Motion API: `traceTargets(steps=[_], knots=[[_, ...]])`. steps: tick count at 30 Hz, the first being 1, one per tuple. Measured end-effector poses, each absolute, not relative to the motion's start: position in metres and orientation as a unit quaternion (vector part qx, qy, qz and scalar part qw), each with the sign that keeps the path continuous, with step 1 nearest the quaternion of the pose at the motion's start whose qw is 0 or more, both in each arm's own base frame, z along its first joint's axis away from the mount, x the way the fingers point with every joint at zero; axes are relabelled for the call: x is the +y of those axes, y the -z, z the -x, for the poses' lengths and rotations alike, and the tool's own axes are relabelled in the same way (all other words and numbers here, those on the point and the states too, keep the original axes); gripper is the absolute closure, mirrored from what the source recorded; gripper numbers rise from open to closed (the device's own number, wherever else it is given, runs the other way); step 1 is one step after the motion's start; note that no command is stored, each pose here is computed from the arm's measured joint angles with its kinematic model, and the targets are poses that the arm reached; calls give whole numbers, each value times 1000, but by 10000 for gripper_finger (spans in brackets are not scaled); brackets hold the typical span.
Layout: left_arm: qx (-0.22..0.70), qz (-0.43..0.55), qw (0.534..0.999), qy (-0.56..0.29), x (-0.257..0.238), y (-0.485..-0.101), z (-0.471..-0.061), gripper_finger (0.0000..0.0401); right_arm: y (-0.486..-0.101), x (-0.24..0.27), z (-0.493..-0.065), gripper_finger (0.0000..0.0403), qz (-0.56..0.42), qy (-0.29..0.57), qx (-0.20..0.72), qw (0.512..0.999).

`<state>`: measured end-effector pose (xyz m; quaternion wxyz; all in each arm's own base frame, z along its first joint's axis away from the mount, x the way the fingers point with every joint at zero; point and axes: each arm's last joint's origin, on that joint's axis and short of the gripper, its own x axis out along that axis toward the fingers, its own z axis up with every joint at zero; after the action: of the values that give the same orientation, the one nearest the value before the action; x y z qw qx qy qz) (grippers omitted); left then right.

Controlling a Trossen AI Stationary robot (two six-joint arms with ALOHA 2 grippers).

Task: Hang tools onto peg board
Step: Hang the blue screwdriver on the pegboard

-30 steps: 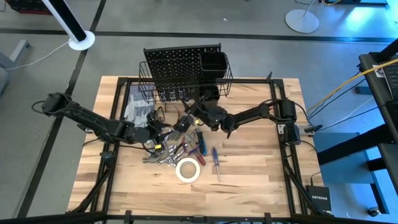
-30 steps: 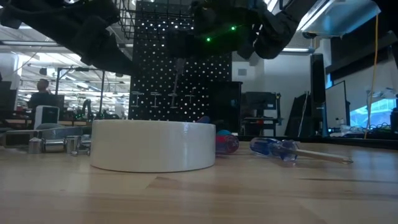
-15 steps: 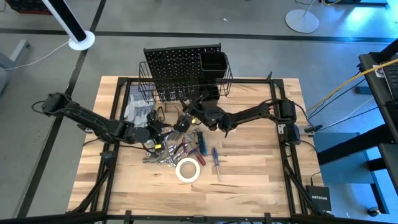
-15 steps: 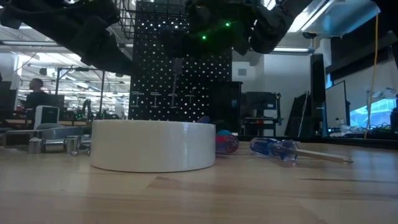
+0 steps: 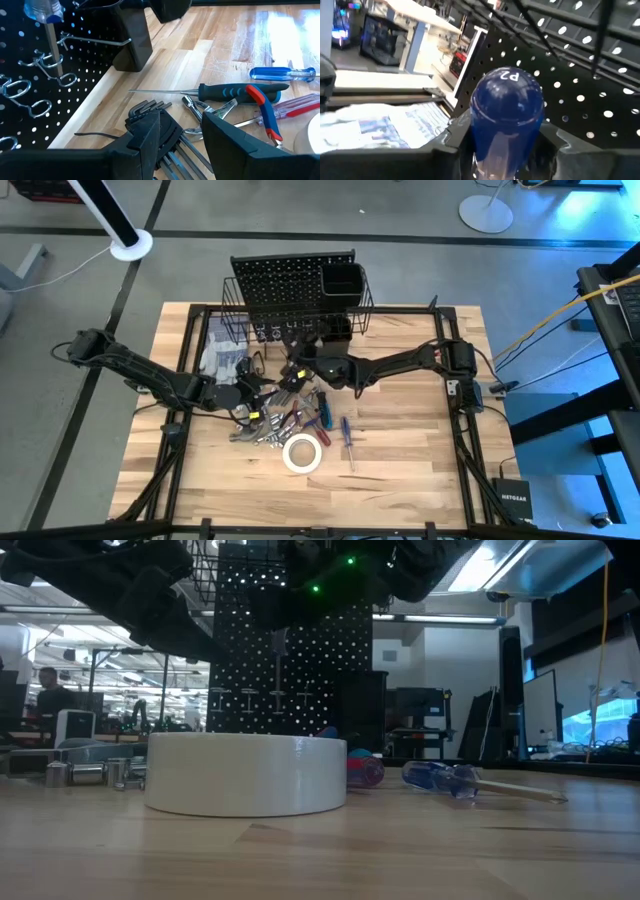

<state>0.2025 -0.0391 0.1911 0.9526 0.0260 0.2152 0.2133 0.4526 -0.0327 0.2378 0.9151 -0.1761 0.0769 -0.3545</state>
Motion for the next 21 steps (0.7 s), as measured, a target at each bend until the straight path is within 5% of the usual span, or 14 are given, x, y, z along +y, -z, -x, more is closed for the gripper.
traceTargets(steps=[21], knots=[[215, -26, 953, -213, -39, -191, -203, 263, -235, -39, -453, 271, 141, 349, 102, 921]])
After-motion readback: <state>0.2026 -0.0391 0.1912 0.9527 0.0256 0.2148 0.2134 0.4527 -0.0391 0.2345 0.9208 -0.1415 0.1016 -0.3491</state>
